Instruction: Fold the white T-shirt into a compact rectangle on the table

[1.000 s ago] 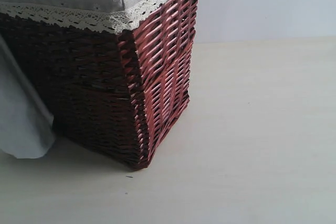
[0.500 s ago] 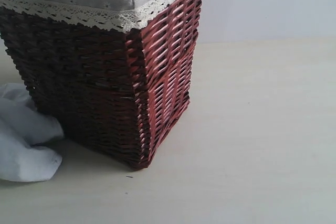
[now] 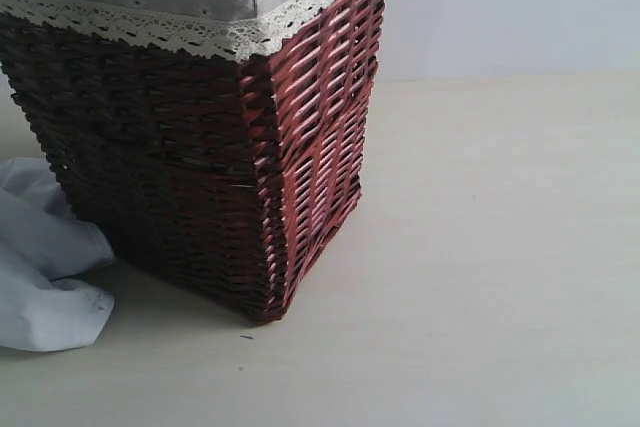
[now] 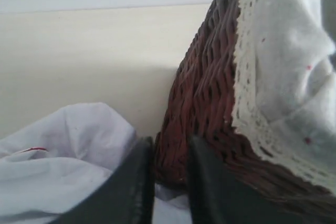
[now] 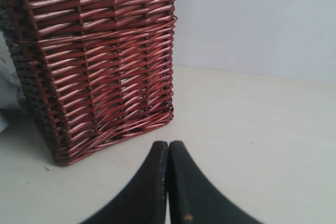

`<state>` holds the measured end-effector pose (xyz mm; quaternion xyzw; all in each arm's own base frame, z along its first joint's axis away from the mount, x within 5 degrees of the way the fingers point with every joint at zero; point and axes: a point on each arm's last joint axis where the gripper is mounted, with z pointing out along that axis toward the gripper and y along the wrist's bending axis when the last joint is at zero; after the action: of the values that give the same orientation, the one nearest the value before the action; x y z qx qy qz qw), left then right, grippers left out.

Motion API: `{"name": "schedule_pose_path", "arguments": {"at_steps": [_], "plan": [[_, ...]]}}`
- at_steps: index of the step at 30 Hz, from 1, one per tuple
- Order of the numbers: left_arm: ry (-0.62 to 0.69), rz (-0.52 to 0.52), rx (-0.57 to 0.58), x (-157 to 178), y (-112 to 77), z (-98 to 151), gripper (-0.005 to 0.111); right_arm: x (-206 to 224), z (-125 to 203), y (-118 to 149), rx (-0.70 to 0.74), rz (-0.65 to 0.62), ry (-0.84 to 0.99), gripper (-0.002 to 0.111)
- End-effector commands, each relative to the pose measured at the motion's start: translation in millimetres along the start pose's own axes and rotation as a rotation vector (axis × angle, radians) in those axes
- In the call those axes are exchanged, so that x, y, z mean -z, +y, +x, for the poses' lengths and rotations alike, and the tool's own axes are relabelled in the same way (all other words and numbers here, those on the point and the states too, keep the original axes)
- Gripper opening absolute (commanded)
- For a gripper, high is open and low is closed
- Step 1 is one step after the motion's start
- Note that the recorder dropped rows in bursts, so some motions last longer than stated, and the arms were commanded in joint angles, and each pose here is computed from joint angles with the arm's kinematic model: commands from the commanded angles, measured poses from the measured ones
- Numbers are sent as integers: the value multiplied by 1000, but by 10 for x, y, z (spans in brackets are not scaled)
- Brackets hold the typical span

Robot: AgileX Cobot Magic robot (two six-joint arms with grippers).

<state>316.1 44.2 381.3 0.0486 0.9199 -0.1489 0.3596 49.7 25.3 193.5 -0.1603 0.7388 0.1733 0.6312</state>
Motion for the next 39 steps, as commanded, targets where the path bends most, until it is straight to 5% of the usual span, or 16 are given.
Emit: {"name": "schedule_pose_path", "arguments": {"at_steps": [1, 6, 12, 15, 20, 27, 31, 39], "plan": [[-1, -36, -6, 64, -1, 160, 1, 0, 1, 1, -1, -3, -13, 0], [-102, 89, 15, -67, -147, 565, 0, 0, 1, 1, -1, -3, -13, 0], [-163, 443, 24, -478, -581, 1179, 0, 0, 1, 1, -1, -3, -13, 0], [-181, 441, 38, -687, -772, 1369, 0, 0, 1, 1, -1, -3, -13, 0], [-204, 338, -206, -1039, -1163, 1438, 0, 0, 1, 1, -1, -3, -13, 0], [-126, 382, -362, -1622, -1733, 1287, 0, 0, 1, 1, -1, -3, -13, 0], [-162, 237, -321, -2012, -1801, 943, 0, 0, 1, 1, -1, -3, -13, 0], [-247, 216, -275, -2519, -1940, 476, 0, 0, 1, 1, -1, -3, -13, 0]]}}
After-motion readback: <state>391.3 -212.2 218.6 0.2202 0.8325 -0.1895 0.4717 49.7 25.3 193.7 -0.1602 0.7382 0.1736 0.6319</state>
